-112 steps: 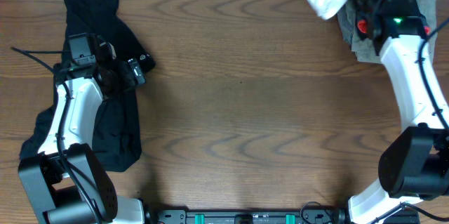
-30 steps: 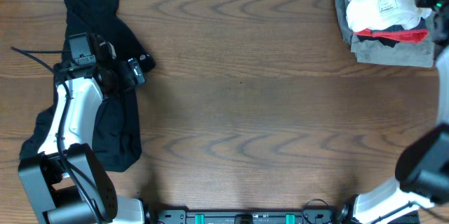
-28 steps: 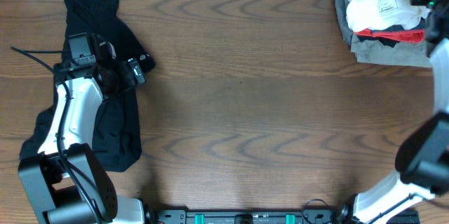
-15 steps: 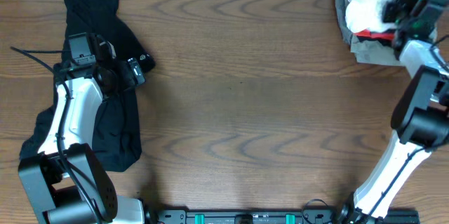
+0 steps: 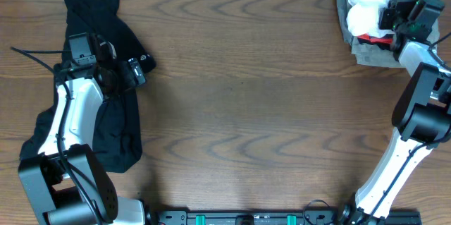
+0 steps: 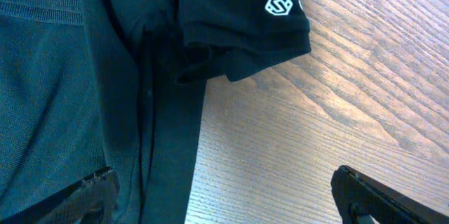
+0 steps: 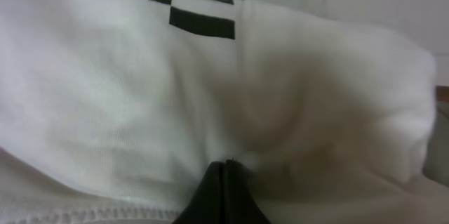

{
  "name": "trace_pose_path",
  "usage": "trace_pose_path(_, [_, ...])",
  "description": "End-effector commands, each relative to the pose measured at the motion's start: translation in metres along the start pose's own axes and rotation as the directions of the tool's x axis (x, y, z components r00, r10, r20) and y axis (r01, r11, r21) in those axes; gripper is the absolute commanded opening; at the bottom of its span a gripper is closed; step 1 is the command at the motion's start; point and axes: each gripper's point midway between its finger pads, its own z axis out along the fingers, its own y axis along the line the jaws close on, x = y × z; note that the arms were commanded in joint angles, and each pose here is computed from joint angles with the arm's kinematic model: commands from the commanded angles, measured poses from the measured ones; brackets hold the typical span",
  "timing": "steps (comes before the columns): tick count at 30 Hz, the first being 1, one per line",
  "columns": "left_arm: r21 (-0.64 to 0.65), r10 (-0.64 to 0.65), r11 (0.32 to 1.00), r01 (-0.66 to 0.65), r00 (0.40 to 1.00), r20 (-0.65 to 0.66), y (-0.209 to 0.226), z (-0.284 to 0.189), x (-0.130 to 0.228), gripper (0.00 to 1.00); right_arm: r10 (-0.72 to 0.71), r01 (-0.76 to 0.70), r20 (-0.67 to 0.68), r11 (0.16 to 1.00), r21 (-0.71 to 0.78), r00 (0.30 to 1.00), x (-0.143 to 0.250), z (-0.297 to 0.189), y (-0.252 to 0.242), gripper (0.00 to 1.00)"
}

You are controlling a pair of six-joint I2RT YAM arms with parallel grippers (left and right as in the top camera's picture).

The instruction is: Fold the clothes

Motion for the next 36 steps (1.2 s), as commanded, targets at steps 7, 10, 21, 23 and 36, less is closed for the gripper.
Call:
trace_pose_path(7, [-0.017, 0.000, 1.000, 0.000, 1.000, -0.008, 0.005, 0.003, 0.001, 0.98, -0.011, 0.023, 0.211, 0.998, -0.056, 0.978, -0.143, -0.097, 0.010, 0.11])
trace_pose_path(10, [-0.017, 0.000, 1.000, 0.000, 1.000, -0.008, 0.005, 0.003, 0.001, 0.98, -0.021, 0.043, 0.248, 0.996, -0.082, 0.968, -0.180, -0.139, 0.023, 0.32])
trace_pose_path(21, [-0.017, 0.000, 1.000, 0.000, 1.000, -0.008, 0.005, 0.003, 0.001, 0.98, -0.030, 0.117, 0.221, 0.912, -0.393, 0.975, -0.223, -0.254, 0.150, 0.99])
trace_pose_path(23, [-0.017, 0.000, 1.000, 0.000, 1.000, -0.008, 0.005, 0.003, 0.001, 0.98, -0.041, 0.133, 0.211, 0.886, -0.445, 0.977, -0.223, -0.268, 0.179, 0.99])
trace_pose_path(36, [-0.017, 0.000, 1.000, 0.000, 1.000, -0.008, 0.005, 0.003, 0.001, 0.98, -0.104, 0.289, 0.274, 0.488, -0.823, 0.956, -0.206, -0.367, 0.383, 0.99])
